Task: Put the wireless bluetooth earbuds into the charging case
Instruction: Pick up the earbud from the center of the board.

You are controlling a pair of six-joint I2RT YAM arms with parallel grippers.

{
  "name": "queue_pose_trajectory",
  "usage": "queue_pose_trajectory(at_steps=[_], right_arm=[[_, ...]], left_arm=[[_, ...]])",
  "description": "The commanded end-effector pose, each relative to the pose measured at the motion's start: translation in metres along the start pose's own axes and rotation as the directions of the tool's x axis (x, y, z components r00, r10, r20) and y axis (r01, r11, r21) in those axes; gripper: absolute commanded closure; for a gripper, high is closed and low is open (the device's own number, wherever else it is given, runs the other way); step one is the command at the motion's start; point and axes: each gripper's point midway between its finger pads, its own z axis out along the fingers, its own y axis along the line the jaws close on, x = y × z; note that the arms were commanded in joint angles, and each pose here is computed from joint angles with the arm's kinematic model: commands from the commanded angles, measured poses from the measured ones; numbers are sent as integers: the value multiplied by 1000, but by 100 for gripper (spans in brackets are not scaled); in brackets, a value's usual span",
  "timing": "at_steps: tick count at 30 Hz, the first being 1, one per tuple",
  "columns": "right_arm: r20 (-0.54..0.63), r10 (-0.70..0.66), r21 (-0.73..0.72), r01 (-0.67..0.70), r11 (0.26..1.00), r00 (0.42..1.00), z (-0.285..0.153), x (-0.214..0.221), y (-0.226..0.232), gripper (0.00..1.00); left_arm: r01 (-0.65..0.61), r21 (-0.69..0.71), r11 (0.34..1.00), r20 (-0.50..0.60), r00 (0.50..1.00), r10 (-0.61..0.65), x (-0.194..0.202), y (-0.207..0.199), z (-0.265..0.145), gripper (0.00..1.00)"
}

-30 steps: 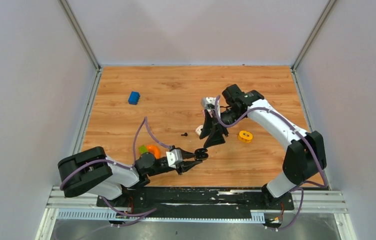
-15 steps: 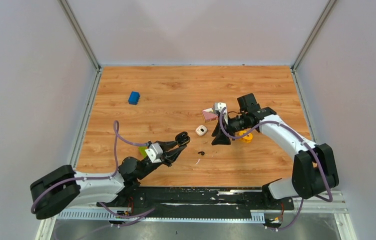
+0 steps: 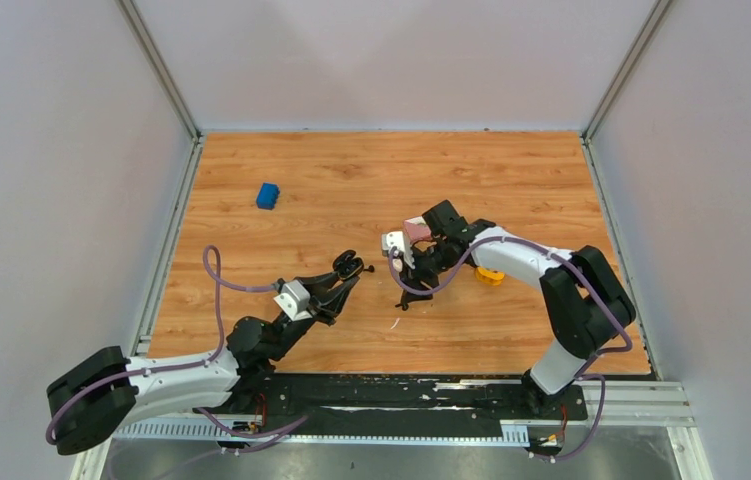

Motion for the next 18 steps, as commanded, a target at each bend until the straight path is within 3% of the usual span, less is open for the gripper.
queue_pose_trajectory(at_steps=[1,10,18], right_arm=[[-24,-111,28,111,993,994,-1,0,-11,54],[-181,-228,22,235,972,957,21,18,-5,50],[-230,-225,-5,230,973,947,23,27,-3,47]], left_arm=[[-17,-45,999,-14,1000,16,10,11,-13,100],[-12,-56,998,-14,1000,12,9,13,-13,100],[-11,-51,999,-20,1000,10,10,12,-12,100]])
